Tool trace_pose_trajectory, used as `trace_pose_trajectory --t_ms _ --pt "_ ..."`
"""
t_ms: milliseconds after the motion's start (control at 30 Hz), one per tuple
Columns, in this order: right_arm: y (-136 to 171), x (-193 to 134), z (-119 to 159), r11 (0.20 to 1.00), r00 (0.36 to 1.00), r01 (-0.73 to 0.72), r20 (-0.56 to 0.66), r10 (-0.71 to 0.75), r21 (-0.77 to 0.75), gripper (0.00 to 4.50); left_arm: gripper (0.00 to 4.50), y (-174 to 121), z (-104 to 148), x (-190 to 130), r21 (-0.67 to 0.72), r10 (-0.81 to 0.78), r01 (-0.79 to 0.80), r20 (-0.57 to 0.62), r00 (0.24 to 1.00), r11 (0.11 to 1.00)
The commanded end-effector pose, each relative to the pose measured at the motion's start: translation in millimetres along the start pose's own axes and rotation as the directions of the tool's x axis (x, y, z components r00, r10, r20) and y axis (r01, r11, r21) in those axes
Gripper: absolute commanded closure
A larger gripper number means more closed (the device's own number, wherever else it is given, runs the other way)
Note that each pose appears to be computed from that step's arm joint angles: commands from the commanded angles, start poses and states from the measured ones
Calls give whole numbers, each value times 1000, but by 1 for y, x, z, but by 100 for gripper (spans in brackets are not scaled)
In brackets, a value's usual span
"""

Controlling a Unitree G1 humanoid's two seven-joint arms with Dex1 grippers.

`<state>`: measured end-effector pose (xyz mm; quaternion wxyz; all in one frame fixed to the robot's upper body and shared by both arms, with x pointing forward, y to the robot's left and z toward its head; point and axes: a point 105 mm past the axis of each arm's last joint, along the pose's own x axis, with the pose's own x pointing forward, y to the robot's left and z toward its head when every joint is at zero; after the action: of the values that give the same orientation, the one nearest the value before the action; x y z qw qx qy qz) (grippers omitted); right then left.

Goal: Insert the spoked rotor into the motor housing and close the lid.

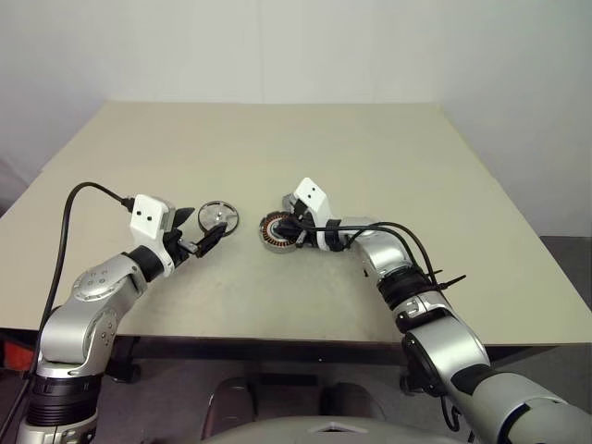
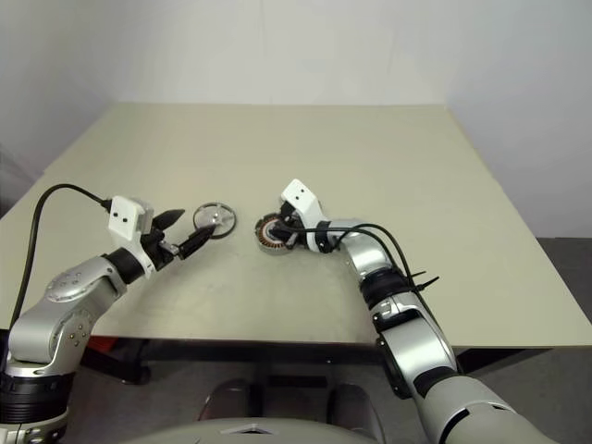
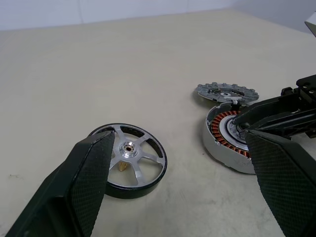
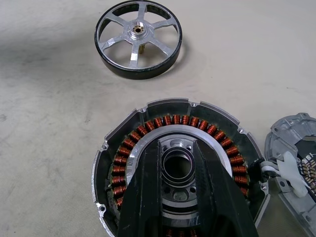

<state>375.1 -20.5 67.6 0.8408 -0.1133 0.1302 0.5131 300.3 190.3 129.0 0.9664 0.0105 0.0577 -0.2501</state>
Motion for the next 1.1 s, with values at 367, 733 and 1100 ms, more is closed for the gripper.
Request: trace_pose_trajectory --t_ms 367,733,1100 --pt "2 1 19 998 998 -10 62 15 -69 88 0 3 17 -2 48 7 -9 53 999 999" --pt "4 0 32 999 991 -33 128 37 -30 185 0 2 15 -2 48 2 -4 49 999 999" --pt "6 6 32 999 991 -31 125 35 -30 449 0 1 15 -2 53 -4 2 45 999 999"
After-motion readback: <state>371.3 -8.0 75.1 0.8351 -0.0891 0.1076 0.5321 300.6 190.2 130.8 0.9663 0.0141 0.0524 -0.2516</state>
